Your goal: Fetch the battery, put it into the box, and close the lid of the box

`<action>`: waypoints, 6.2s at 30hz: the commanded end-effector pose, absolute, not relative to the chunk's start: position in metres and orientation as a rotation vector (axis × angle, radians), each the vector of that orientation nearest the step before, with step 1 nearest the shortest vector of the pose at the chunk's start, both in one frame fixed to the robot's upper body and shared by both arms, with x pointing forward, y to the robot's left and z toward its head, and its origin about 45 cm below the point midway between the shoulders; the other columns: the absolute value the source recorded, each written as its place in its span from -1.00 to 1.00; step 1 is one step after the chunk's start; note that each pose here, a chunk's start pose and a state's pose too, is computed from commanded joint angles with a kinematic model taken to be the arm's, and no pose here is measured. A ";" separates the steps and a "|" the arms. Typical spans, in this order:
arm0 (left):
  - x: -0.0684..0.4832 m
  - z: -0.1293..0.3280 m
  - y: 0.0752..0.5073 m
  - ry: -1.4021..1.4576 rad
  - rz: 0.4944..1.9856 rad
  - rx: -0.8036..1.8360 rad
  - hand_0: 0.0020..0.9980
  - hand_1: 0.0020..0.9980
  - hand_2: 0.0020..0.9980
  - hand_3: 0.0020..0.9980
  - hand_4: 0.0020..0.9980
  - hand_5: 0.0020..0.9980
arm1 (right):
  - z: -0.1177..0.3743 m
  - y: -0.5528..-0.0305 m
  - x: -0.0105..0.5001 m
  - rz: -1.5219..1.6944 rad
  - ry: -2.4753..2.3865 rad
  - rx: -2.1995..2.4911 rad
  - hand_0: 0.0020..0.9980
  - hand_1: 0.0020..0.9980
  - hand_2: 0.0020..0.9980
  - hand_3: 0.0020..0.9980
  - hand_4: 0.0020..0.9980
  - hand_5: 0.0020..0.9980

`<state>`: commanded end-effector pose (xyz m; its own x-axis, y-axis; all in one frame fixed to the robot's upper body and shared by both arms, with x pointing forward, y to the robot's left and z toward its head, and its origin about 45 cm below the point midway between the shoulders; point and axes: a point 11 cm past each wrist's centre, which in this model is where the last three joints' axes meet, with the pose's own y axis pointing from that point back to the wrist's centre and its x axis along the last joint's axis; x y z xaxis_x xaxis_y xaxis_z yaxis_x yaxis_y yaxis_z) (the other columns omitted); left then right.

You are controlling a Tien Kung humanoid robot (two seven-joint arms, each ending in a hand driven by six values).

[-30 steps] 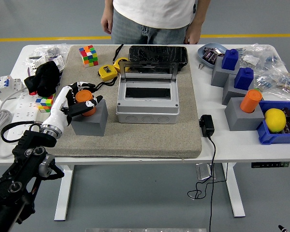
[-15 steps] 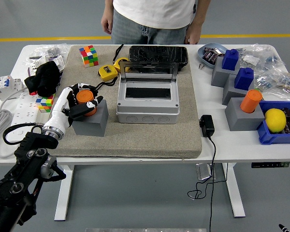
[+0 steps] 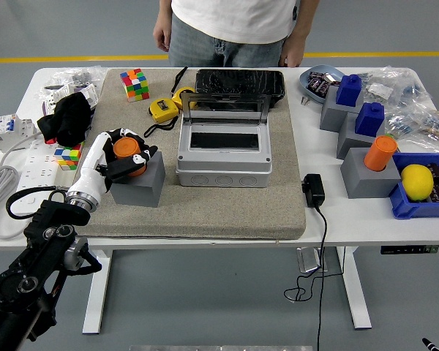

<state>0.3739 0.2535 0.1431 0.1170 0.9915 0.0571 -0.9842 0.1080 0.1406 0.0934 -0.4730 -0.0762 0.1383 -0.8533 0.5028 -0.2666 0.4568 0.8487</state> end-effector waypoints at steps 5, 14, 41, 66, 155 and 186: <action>0.373 0.141 0.253 0.062 1.457 0.158 -0.69 -0.28 -0.45 -0.53 0.75 -1.00 | -0.076 -0.473 0.094 -0.568 -1.414 1.068 0.71 0.65 0.60 0.64 1.00 1.00; 0.375 0.145 0.251 0.055 1.467 0.145 -0.70 -0.51 -0.54 -0.56 0.73 -1.00 | -0.075 -0.474 0.095 -0.567 -1.417 1.067 0.71 0.65 0.60 0.64 1.00 1.00; 0.377 0.177 0.230 -0.066 1.470 0.096 -0.89 -0.70 -0.71 -0.73 0.99 -1.00 | -0.075 -0.475 0.096 -0.565 -1.421 1.066 0.71 0.66 0.60 0.64 1.00 1.00; 0.336 0.254 0.142 -0.517 1.242 0.057 -0.94 -1.00 -0.96 -0.99 0.84 -0.27 | -0.074 -0.477 0.099 -0.562 -1.428 1.065 0.71 0.66 0.60 0.64 1.00 1.00; 0.455 0.213 0.105 -1.058 0.990 0.551 -0.94 -1.00 -0.98 -1.00 0.62 -0.25 | -0.067 -0.481 0.117 -0.493 -1.381 1.086 0.70 0.66 0.60 0.64 1.00 1.00; 0.448 0.206 0.109 -0.779 1.130 0.428 -0.94 -1.00 -0.98 -1.00 0.64 -0.23 | -0.068 -0.476 0.124 -0.477 -1.355 1.104 0.70 0.66 0.60 0.64 1.00 1.00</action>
<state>0.4479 0.1089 0.2055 0.2100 0.6390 0.7400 -0.9188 0.3878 -0.0742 0.1239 -0.4758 -0.0684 0.2216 -0.8198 0.5280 -0.3088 0.4546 0.8354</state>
